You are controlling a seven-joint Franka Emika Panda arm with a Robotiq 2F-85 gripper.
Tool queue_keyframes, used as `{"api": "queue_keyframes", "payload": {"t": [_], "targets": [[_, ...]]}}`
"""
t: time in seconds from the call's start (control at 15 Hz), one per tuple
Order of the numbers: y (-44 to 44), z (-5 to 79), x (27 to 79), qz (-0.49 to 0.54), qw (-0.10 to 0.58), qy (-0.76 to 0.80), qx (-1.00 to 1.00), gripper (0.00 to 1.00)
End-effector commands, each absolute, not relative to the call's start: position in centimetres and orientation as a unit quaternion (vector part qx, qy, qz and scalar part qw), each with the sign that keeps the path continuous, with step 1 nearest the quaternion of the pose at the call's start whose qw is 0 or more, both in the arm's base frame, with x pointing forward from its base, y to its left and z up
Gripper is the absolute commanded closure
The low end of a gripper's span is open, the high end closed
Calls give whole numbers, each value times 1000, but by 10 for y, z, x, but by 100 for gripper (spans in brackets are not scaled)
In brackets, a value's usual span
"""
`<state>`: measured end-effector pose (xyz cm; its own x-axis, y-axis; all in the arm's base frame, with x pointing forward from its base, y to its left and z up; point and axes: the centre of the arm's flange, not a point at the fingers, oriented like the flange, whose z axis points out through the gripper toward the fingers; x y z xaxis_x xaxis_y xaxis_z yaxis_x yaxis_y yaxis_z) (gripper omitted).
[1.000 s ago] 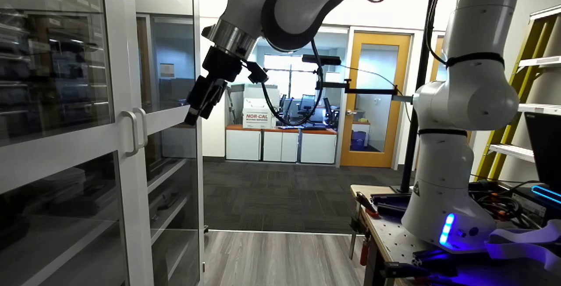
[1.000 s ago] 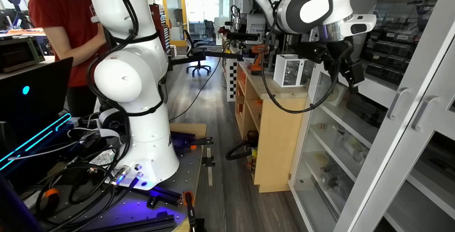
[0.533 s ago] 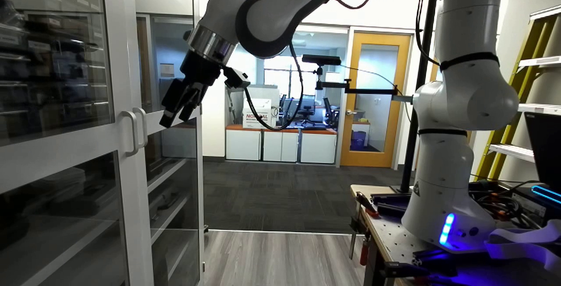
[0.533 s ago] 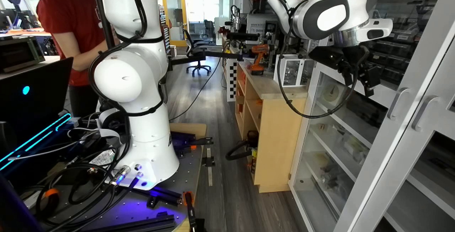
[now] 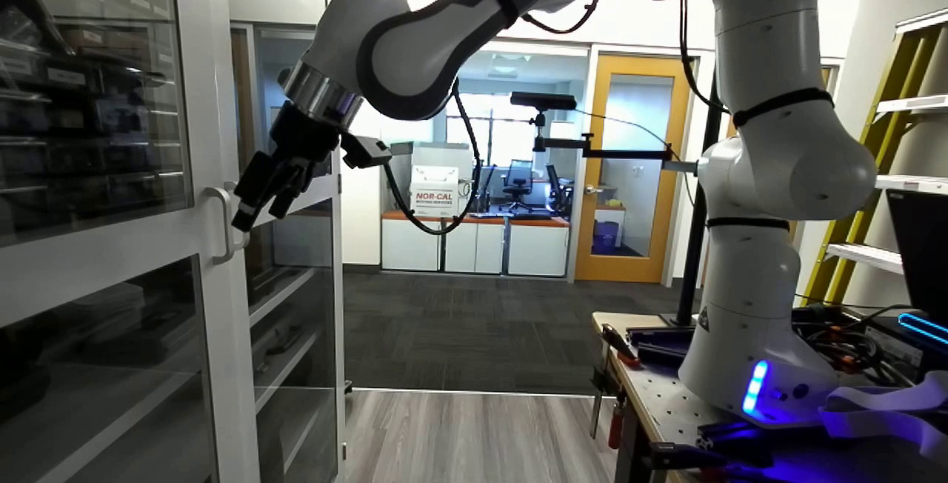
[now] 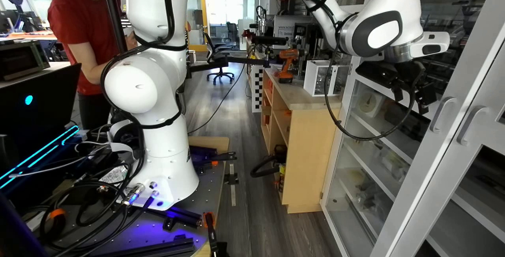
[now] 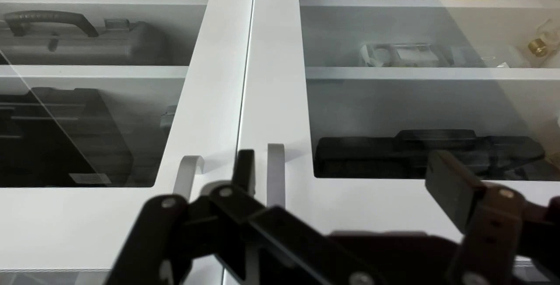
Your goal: Open the left cabinet door
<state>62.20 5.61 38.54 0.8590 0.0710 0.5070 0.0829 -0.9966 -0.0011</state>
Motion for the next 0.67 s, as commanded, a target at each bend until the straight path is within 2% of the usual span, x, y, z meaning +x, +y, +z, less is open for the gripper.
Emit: {"api": "queue_keyframes", "payload": {"t": [0.0, 0.6], "targets": [[53, 380, 646, -279, 9, -51, -959, 0], [29, 373, 671, -287, -6, -53, -956, 0]]}}
